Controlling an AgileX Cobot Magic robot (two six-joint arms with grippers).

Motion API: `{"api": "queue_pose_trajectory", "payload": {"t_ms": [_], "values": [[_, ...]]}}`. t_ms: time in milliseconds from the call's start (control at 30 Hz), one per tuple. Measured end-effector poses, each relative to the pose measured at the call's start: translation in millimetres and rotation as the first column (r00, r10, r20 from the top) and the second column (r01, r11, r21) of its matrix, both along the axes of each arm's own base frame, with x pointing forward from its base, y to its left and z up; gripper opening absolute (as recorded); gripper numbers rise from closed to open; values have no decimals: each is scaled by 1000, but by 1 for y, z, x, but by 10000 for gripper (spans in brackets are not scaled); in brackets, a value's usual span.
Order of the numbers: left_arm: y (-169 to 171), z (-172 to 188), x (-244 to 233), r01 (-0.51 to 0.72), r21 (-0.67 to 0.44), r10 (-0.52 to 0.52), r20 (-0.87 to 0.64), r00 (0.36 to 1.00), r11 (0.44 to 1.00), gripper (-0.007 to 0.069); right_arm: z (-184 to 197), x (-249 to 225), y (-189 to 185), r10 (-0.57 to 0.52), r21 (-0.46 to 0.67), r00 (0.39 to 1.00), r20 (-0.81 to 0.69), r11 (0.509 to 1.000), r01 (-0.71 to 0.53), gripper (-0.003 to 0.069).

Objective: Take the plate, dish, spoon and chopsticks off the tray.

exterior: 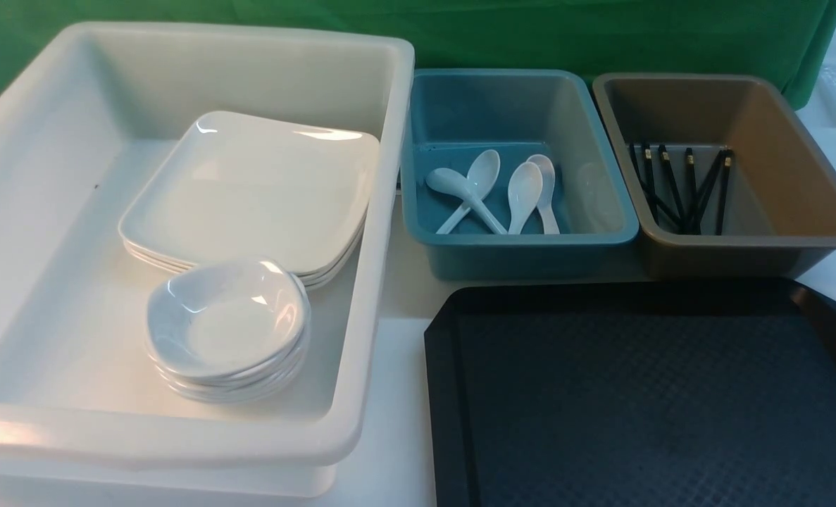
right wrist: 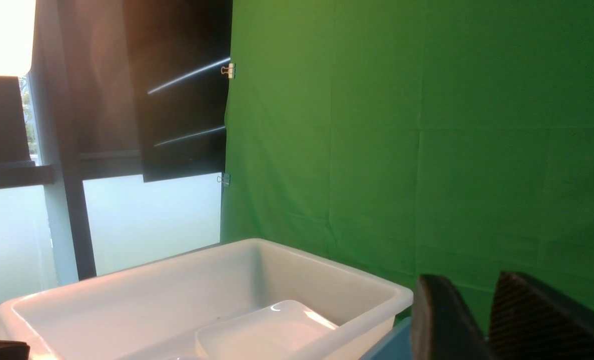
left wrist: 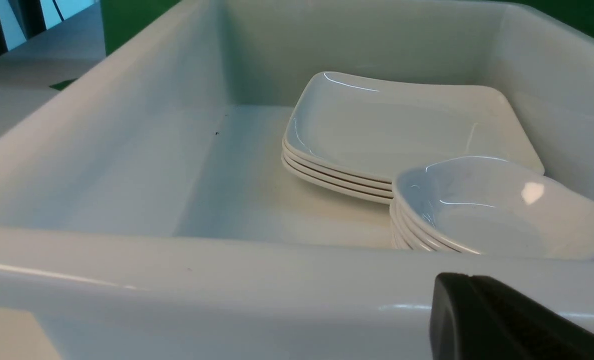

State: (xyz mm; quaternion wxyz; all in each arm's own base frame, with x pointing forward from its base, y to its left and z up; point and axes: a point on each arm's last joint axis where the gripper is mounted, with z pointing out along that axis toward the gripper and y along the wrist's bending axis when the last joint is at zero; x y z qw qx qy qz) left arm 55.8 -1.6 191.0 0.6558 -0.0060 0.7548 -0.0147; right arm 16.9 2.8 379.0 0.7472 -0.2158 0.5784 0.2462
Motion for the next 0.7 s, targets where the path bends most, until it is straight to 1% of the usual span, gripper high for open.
{"api": "queue_pose_trajectory", "payload": {"t_ms": [467, 700], "values": [[0, 0, 0, 0, 0, 0, 0, 1000, 1000, 3, 0, 0, 0, 0, 0, 1000, 0, 1000, 0, 218], [0, 0, 0, 0, 1, 0, 0, 1000, 1000, 3, 0, 0, 0, -1, -3, 1000, 2, 1000, 1, 235]]}}
